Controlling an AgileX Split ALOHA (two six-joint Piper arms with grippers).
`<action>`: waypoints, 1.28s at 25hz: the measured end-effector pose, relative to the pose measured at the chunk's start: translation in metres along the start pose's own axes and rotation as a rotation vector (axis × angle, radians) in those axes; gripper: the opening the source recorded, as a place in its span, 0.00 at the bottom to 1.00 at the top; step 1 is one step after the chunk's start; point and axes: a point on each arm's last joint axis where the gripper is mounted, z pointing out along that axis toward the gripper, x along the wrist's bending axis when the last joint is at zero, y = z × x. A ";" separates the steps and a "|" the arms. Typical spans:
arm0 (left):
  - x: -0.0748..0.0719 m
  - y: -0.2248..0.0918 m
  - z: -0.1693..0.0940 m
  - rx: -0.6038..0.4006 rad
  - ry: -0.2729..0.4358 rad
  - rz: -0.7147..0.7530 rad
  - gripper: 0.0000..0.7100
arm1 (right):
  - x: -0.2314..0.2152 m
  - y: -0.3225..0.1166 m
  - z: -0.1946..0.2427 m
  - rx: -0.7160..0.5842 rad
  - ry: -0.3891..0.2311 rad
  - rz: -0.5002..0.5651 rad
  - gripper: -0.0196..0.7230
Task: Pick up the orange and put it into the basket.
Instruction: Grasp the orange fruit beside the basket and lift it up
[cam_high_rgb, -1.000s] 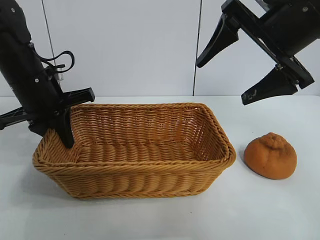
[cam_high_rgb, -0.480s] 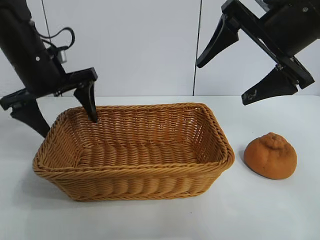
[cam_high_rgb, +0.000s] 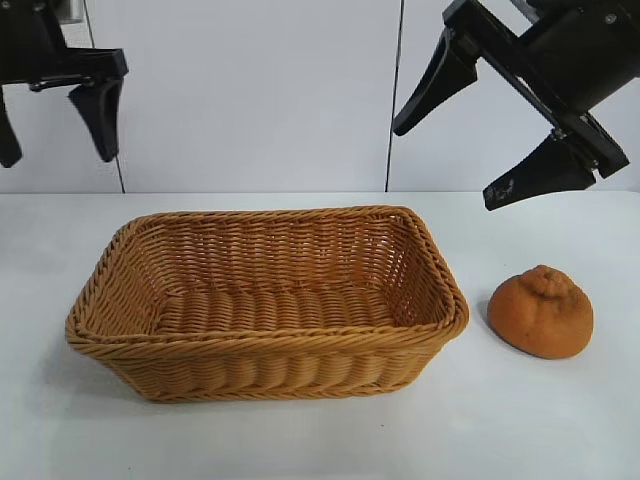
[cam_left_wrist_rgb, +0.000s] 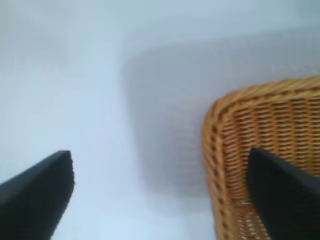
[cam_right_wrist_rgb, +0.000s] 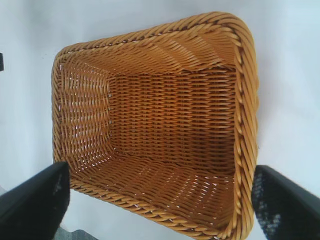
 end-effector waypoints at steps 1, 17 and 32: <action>0.006 0.000 0.000 -0.001 0.023 -0.002 0.94 | 0.000 0.000 0.000 -0.001 0.000 0.000 0.94; 0.009 -0.056 -0.062 -0.052 -0.025 0.008 0.94 | -0.001 -0.001 0.000 0.014 -0.011 -0.013 0.94; 0.018 -0.241 -0.082 0.007 0.008 0.044 0.94 | -0.001 -0.002 0.000 0.022 -0.010 -0.015 0.94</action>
